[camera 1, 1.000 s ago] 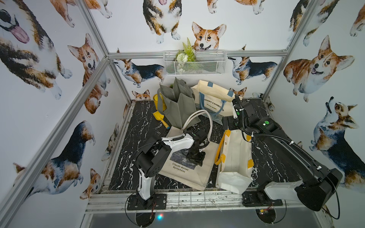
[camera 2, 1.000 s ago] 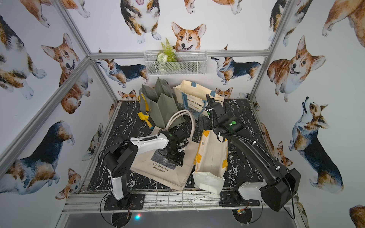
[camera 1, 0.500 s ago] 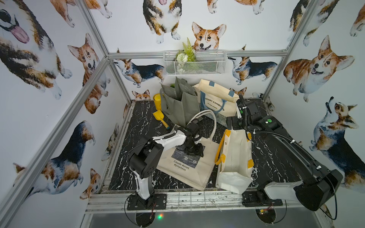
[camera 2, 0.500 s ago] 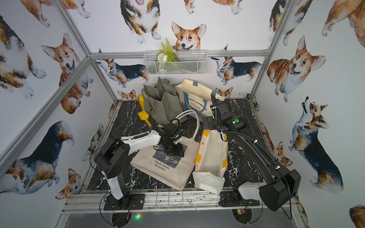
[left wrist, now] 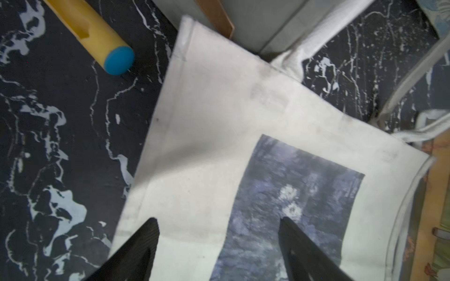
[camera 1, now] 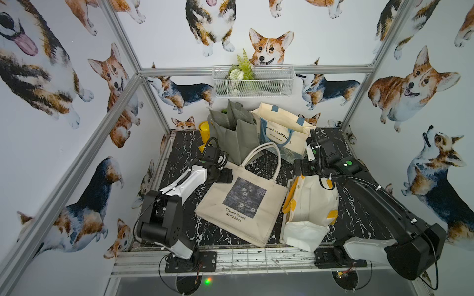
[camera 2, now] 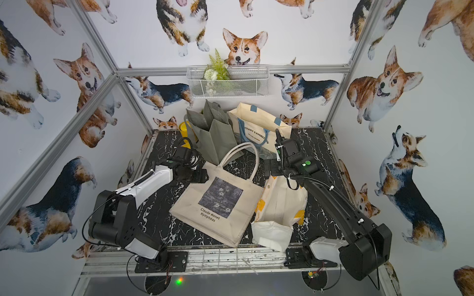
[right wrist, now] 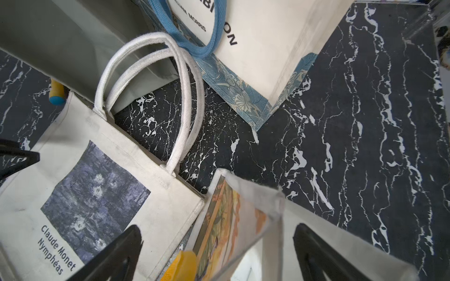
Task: Put away the canvas bag
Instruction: Adjust the canvas bag at the center of the board.
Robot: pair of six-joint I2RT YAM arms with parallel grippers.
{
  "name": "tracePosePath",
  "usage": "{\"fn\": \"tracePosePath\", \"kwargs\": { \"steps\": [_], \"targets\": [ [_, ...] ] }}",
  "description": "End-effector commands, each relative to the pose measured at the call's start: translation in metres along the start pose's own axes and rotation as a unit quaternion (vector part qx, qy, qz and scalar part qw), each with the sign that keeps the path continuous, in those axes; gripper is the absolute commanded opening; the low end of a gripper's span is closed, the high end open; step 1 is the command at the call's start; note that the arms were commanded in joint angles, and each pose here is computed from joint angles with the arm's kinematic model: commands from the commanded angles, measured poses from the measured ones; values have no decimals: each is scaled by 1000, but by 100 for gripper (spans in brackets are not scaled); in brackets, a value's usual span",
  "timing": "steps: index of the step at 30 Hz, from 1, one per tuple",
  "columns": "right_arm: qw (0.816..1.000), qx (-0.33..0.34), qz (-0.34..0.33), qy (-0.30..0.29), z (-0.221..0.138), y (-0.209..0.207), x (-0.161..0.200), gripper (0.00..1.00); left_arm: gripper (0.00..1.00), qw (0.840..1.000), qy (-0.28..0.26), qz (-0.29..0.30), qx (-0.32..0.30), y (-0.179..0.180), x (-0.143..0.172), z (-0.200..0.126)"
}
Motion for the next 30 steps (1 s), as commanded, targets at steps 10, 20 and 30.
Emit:
{"fn": "tracePosePath", "kwargs": {
  "steps": [10, 20, 30],
  "targets": [
    [998, -21, 15, -64, -32, 2, -14, 100, 81, 999, 8, 43, 6, 29, -40, 55],
    [998, -28, 10, -57, -26, 5, -14, 100, 60, 997, 45, 21, 62, 20, -31, 72],
    [997, -34, 11, -62, -26, 6, -14, 100, 0, 998, 39, -46, 37, 35, -11, 66]
  ]
}}
Point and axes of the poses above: each gripper's point midway between its finger pads, its own z axis out along the fingers, its own y axis along the line the jaws close on, x = y × z, the point moved 4 cm from there along -z, back along the fingers, and after that the axes turned 1 degree about -z, right-handed, at the moved point
